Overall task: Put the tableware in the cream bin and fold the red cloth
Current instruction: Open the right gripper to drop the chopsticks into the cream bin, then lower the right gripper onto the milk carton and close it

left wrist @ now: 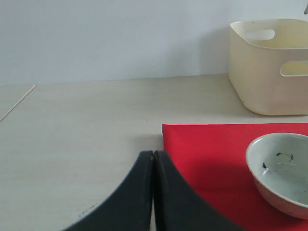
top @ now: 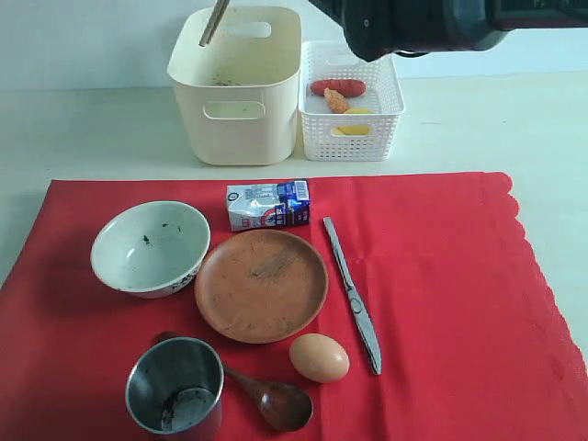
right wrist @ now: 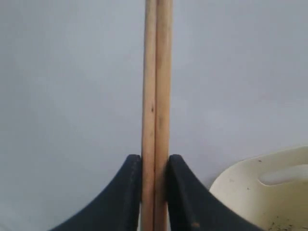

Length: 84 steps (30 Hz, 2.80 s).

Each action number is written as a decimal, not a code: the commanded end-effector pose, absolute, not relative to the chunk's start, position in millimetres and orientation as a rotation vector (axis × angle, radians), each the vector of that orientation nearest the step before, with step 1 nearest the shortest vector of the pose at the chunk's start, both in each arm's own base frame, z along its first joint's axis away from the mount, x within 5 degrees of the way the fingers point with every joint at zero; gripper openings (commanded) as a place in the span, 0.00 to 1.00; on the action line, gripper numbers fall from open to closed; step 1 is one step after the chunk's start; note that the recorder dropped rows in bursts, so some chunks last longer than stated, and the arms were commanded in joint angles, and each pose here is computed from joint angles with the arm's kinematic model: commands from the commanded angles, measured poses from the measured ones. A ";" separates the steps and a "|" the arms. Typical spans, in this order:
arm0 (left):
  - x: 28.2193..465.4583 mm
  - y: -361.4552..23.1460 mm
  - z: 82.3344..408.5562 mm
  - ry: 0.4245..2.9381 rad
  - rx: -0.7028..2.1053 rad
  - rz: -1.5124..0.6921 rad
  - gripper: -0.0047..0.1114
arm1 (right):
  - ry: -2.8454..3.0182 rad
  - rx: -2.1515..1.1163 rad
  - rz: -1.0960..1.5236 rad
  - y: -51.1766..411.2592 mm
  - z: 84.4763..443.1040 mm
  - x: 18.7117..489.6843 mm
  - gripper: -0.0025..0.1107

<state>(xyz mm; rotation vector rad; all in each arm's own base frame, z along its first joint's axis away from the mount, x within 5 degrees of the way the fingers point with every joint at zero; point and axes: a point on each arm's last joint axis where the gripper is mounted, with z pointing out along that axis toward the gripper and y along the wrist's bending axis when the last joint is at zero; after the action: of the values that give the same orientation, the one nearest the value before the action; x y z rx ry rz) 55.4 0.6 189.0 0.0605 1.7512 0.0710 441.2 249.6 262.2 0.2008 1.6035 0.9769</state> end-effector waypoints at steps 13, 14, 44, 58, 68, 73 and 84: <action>55.1 0.5 189.5 1.745 0.052 0.065 0.06 | 1.672 0.297 0.991 253.2 256.9 454.9 0.64; 55.1 0.5 189.5 1.745 0.052 0.065 0.06 | 1.675 0.299 0.991 253.2 256.6 454.9 0.65; 55.1 0.5 189.5 1.745 0.052 0.065 0.06 | 2.563 -0.764 0.399 226.9 274.7 366.2 0.65; 55.1 0.5 189.5 1.745 0.052 0.065 0.06 | 2.515 -1.168 0.258 261.8 192.7 375.5 0.95; 55.1 0.5 189.5 1.745 0.052 0.065 0.06 | 2.448 -1.267 0.202 267.4 153.3 387.8 0.95; 55.1 0.5 189.5 1.745 0.052 0.065 0.06 | 2.439 -1.307 0.194 269.2 134.8 390.6 0.95; 55.1 0.5 189.5 1.745 0.052 0.065 0.06 | 2.461 -1.287 0.221 271.2 123.6 391.0 0.95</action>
<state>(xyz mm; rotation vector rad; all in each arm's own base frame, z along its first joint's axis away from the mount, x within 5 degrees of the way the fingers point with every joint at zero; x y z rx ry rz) 55.4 0.6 189.0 0.0605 1.7512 0.0710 388.9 271.7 130.2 -1.2510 2.4783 0.2572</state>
